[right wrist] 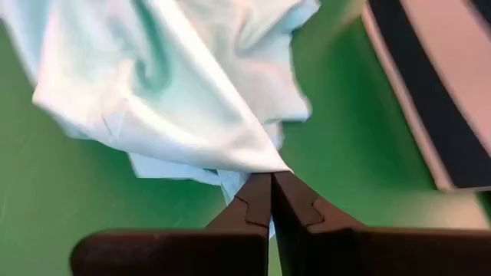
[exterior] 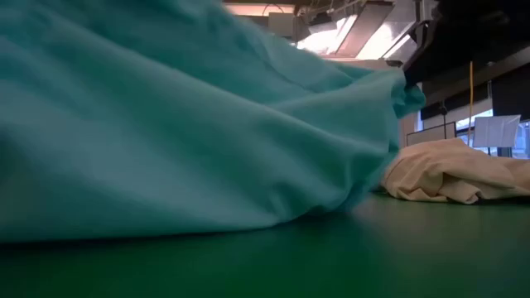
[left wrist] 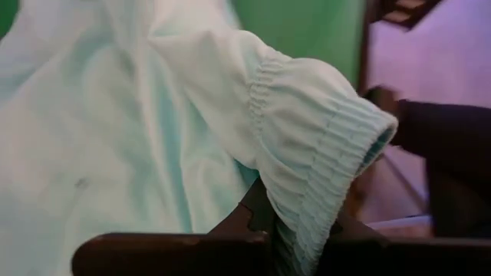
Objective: Fold laundry
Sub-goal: Fold the blue shorts
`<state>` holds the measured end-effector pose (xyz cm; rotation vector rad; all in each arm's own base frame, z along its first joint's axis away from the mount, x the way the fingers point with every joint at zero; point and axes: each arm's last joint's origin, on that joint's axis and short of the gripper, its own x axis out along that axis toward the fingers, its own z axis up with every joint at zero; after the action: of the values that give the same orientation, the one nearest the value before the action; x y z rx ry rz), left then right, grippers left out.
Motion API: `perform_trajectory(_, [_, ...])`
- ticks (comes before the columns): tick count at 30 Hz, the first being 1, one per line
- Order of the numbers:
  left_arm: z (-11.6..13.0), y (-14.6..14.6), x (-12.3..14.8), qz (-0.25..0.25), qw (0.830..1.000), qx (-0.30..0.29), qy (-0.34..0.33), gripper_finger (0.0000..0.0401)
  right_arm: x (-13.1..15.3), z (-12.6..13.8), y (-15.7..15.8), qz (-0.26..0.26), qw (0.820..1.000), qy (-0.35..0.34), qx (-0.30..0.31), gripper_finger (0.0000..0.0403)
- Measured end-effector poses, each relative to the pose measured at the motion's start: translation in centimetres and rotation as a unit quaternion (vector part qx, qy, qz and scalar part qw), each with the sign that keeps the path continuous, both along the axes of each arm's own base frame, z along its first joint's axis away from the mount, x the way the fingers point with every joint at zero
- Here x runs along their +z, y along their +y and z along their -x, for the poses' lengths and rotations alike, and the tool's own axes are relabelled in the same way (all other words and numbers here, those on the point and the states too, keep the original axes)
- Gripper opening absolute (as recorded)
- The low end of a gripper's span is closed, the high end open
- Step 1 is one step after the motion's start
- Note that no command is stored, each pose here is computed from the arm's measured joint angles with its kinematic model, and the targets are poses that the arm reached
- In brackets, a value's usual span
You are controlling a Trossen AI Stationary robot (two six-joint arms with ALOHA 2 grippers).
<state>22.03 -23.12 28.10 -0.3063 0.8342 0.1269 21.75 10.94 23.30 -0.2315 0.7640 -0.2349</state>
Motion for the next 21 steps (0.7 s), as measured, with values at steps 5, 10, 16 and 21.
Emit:
perform_trajectory(5, [0.3, -1.5, 0.7, 0.008, 0.998, -0.037, -0.052, 0.0005, 0.6, 0.1, 0.1, 0.016, 1.0, -0.017, 0.013, 0.0001])
perform_trajectory(10, [0.6, -2.0, 0.9, -0.004, 0.996, -0.05, -0.073, 0.0005, 1.1, -0.4, 0.3, 0.029, 0.998, -0.042, 0.038, 0.0001])
perform_trajectory(16, [1.5, -1.0, 0.0, -0.026, 0.999, 0.003, -0.025, 0.0004, 1.6, -1.6, -0.4, 0.037, 0.996, -0.063, 0.057, 0.0])
perform_trajectory(21, [2.1, -0.3, -1.4, -0.026, 0.999, 0.044, 0.017, 0.0003, 0.4, -3.2, -2.1, 0.02, 0.998, -0.033, 0.041, 0.0])
